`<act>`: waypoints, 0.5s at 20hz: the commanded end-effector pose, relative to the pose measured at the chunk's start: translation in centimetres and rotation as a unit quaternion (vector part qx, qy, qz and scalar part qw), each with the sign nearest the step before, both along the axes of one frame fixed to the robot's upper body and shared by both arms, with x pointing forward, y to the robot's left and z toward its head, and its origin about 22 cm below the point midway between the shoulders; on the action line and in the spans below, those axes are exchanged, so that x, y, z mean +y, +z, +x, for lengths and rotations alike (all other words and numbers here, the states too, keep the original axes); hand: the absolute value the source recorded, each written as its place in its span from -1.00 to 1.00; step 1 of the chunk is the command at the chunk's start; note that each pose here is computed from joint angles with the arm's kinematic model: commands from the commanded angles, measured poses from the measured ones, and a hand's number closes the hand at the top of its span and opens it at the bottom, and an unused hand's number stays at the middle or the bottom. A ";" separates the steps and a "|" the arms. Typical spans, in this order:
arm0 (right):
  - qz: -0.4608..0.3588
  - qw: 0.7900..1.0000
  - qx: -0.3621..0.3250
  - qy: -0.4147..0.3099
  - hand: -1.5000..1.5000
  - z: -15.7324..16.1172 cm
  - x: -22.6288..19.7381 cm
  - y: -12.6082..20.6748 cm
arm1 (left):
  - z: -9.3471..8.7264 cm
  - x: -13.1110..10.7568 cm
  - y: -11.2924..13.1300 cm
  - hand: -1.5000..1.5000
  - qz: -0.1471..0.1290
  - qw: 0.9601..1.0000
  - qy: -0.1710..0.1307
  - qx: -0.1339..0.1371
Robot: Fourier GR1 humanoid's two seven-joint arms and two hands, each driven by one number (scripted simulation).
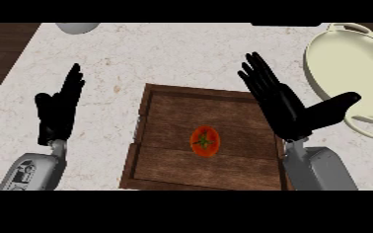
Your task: Pick the tomato from the tray and place it in the pot
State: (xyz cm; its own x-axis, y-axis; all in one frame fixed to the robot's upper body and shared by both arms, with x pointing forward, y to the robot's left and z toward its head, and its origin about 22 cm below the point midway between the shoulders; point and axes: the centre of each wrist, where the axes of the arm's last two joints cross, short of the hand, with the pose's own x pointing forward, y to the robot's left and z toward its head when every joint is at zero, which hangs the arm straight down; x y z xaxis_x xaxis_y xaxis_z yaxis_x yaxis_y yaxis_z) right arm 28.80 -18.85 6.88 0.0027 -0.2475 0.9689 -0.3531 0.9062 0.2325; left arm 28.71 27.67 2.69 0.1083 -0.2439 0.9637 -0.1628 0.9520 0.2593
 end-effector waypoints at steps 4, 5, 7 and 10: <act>-0.114 0.975 -0.189 -0.005 1.00 -1.0 -3.0 7.3 | 1.3 -0.1 4.4 0.00 -0.044 0.994 -0.003 -0.099; -0.139 0.964 -0.227 -0.019 1.00 -1.3 -4.0 9.0 | 1.7 0.5 5.4 0.00 -0.050 0.990 0.001 -0.128; -0.386 0.893 -0.223 -0.065 1.00 -0.2 -8.3 9.8 | 1.1 -0.1 3.8 0.00 -0.047 0.995 -0.005 -0.094; -0.395 0.861 -0.264 -0.182 -1.00 -2.5 -9.9 7.6 | 0.7 1.1 5.1 0.00 -0.075 0.988 -0.006 -0.133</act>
State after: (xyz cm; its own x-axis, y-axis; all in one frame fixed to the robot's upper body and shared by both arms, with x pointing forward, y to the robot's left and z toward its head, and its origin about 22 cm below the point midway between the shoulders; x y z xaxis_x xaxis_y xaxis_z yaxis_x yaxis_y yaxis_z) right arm 27.96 -26.30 14.60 -0.3980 0.3551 0.8459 -0.0880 0.9030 -0.4205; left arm 29.67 27.97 6.91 -0.1000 -0.1355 0.9857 -0.1960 0.9740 0.1140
